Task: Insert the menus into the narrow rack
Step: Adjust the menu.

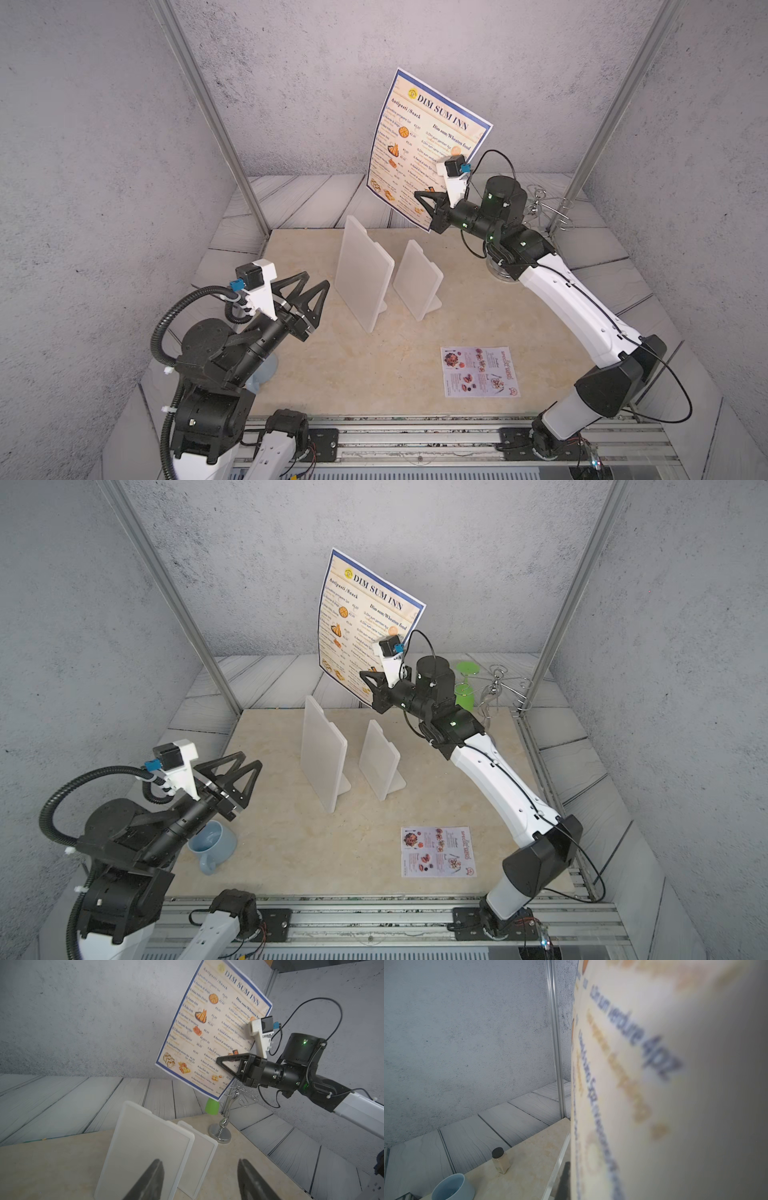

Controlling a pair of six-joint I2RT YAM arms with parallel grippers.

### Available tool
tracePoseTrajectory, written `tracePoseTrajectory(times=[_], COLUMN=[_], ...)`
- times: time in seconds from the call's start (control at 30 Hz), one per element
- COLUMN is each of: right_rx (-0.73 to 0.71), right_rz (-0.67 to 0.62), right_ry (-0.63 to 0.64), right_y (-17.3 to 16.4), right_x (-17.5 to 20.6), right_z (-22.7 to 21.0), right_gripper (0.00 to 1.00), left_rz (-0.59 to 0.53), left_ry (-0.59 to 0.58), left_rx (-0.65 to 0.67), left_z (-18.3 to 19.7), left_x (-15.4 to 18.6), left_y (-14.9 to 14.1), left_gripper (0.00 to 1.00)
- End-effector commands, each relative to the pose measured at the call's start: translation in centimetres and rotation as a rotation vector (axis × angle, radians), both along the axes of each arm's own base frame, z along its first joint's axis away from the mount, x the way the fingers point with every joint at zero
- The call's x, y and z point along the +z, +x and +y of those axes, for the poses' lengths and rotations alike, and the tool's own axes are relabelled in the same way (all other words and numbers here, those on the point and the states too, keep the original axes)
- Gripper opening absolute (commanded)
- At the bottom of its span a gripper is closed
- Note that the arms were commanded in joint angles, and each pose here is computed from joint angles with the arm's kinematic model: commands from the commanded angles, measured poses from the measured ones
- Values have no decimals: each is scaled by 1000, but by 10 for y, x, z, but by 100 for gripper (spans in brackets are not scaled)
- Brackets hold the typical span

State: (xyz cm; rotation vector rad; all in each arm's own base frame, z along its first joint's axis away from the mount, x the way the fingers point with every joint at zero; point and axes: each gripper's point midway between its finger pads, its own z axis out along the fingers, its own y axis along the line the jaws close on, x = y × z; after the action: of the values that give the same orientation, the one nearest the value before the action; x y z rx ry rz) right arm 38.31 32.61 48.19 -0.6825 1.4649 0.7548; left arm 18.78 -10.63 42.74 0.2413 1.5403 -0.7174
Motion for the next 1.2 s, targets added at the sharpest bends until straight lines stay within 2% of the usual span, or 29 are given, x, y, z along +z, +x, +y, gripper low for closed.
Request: tracePoseTrajectory(times=[0.0,0.33,0.77,1.17], right_rx=[-78,-148,-142,-172], right_rz=[32,128,182,223], right_ry=[71,123,150,181], right_y=[18,34,32,48], right_x=[7,-1,-16,-37], right_z=[6,30,64,86], right_gripper=[0,0,0,0], left_rz=[46,107,132,154], left_ry=[-34,16,30,40], left_rx=[25,76,91,95], left_z=[5,14,18,20], left_x=[-14,-38,-48,-57], left_y=[-2,-12,-19,-25], left_gripper=[60,59,59,59])
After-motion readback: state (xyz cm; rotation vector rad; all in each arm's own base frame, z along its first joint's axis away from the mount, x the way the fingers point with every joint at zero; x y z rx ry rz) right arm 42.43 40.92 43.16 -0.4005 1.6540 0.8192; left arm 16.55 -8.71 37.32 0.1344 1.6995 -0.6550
